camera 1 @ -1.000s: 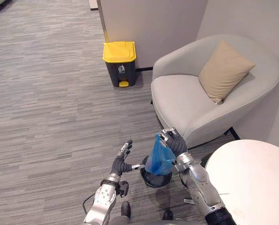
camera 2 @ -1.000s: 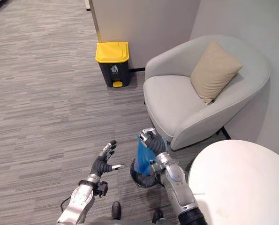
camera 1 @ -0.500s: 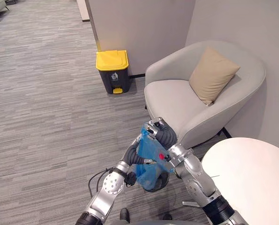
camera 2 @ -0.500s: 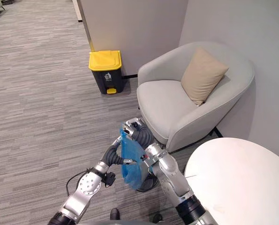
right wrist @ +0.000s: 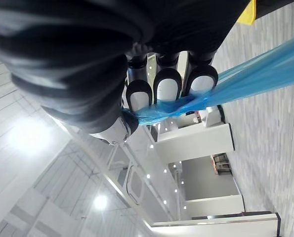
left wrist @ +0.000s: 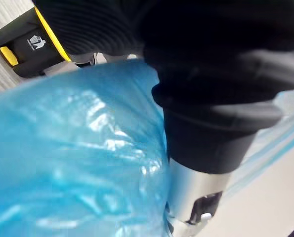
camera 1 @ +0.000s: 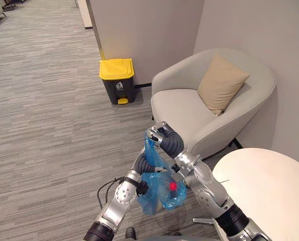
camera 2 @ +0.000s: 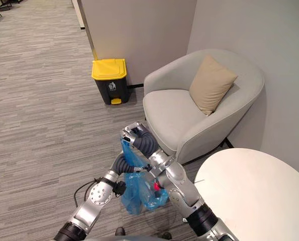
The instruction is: Gather rubbish on tea table into small bin, then transfer packed bag to large trash can.
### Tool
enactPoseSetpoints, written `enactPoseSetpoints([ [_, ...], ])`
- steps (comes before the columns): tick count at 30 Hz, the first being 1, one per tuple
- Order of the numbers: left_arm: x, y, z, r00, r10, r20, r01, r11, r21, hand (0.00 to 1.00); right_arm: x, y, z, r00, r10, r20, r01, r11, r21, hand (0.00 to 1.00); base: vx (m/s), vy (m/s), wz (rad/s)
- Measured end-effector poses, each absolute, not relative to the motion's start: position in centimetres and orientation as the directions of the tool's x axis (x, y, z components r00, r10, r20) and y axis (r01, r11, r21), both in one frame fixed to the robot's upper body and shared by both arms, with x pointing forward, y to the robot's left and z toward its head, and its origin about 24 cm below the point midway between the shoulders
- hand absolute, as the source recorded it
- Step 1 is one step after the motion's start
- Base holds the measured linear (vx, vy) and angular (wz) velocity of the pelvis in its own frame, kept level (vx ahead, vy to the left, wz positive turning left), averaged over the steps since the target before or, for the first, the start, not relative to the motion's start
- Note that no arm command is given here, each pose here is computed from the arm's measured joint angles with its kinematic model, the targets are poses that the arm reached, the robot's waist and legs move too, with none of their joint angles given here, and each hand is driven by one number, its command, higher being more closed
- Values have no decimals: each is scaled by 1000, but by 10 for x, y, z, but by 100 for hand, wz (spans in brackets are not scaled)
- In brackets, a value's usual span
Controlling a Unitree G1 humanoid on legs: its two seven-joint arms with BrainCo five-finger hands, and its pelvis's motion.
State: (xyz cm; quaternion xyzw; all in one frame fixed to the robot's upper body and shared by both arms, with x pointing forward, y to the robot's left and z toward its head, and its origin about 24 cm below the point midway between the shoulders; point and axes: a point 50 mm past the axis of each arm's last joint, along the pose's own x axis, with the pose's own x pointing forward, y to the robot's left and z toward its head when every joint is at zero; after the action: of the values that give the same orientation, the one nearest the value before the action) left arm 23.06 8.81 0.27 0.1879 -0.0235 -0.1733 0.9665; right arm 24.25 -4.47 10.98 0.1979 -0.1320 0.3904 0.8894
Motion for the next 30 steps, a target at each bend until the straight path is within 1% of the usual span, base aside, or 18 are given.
enactPoseSetpoints([
  [6,228,87,-4,939,-342,-46,335,872,357,0,243,-45,109,662,644,384,-746,618,248,100,0,0,0],
  [12,219,90,-22,934,-331,-132,356,868,345,0,242,-41,112,659,638,399,-748,610,260,100,1,4,-2],
  [17,219,90,-22,935,-328,-135,355,869,346,0,244,-37,117,644,642,416,-760,599,252,100,-1,9,-7],
  [19,216,91,-25,934,-325,-148,357,869,343,0,243,-32,120,623,658,422,-777,582,239,100,2,10,-9],
  [30,208,91,-39,920,-322,-223,388,832,396,0,237,-17,122,582,689,433,-810,535,239,100,1,1,0],
])
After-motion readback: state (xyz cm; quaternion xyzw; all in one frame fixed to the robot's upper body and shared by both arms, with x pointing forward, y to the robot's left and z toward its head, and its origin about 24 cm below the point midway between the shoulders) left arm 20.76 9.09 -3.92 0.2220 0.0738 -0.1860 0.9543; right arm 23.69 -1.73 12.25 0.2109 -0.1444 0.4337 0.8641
